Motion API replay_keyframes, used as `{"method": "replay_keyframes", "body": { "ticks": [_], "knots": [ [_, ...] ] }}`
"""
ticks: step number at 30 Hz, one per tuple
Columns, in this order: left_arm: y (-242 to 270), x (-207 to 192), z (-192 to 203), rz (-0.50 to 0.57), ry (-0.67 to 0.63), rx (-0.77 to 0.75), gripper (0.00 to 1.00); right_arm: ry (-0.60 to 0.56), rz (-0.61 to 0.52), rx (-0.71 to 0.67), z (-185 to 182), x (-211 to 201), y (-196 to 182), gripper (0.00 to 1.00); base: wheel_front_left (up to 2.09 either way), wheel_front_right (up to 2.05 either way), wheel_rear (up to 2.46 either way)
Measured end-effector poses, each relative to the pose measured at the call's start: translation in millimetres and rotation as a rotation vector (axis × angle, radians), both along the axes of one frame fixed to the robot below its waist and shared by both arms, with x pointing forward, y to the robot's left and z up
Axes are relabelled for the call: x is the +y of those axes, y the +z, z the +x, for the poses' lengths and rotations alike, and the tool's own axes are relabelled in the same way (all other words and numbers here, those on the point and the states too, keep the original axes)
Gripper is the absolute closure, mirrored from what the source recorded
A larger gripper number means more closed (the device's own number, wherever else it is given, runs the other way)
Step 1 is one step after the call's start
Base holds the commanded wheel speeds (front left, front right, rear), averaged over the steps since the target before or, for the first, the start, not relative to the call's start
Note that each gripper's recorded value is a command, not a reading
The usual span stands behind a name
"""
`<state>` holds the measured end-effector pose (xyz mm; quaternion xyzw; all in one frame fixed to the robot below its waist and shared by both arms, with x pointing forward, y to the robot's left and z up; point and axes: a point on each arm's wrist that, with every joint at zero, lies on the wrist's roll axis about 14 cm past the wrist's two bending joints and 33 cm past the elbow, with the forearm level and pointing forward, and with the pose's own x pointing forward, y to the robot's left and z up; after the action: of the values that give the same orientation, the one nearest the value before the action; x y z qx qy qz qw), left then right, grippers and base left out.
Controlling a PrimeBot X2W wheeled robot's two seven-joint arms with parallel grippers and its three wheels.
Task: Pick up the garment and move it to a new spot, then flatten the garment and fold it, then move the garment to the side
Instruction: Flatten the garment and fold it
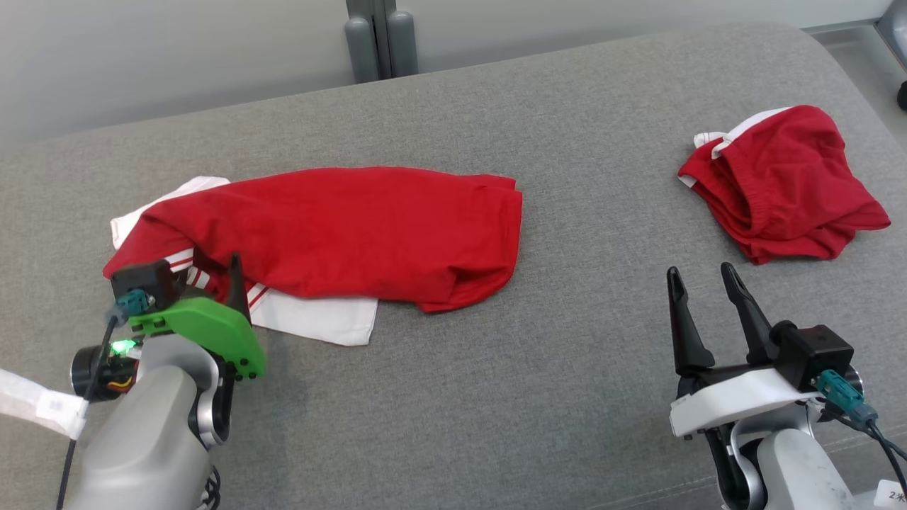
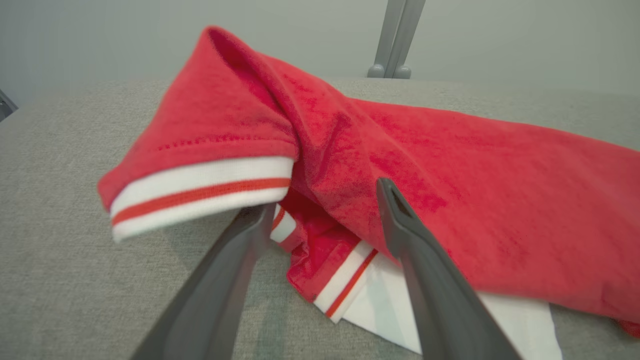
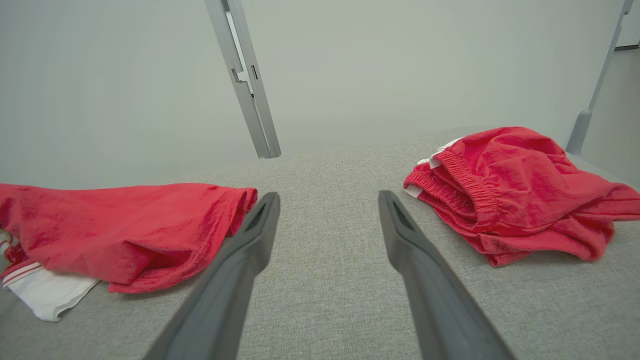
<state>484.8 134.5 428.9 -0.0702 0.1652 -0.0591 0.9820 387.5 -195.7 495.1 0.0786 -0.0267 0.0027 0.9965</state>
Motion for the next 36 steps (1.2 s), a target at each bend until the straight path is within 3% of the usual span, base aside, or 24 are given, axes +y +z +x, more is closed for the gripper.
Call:
{"method": "replay_keyframes", "body": {
  "ticks": [5, 10, 15, 28, 30, 31, 32, 36],
  "knots": [
    [-6, -1, -22, -0.026, 0.021, 0.002, 0.0, 0.01, 0.002, 0.0, -6, 4, 0, 0.0, 0.0, 0.0, 0.0],
    [-28, -29, -56, -0.084, -0.029, 0.084, 0.0, 0.017, 0.002, -0.007, -6, 6, 3, 0.0, 0.0, 0.0, 0.0],
    [-33, -53, -62, -0.094, -0.08, 0.119, 0.0, 0.014, 0.001, -0.002, -7, 5, 1, 0.0, 0.0, 0.0, 0.0],
    [-55, -100, -73, 0.002, -0.281, 0.224, 0.0, -0.043, -0.007, 0.024, -10, -14, -7, 0.0, 0.0, 0.0, 0.0],
    [-58, -100, -73, 0.031, -0.294, 0.234, 0.31, -0.045, -0.007, 0.022, -9, -15, -6, 0.0, 0.0, 0.0, 0.0],
    [-58, -100, -71, 0.037, -0.294, 0.235, 0.84, -0.046, -0.007, 0.022, -9, -15, -6, 0.0, 0.0, 0.0, 0.0],
    [-58, -99, -71, 0.038, -0.293, 0.234, 1.0, -0.046, -0.007, 0.023, -9, -15, -6, 0.0, 0.0, 0.0, 0.0],
    [-53, -95, -67, 0.038, -0.278, 0.201, 1.0, -0.053, -0.005, 0.022, -8, -18, -6, 0.0, 0.0, 0.0, 0.0]
  ]
}}
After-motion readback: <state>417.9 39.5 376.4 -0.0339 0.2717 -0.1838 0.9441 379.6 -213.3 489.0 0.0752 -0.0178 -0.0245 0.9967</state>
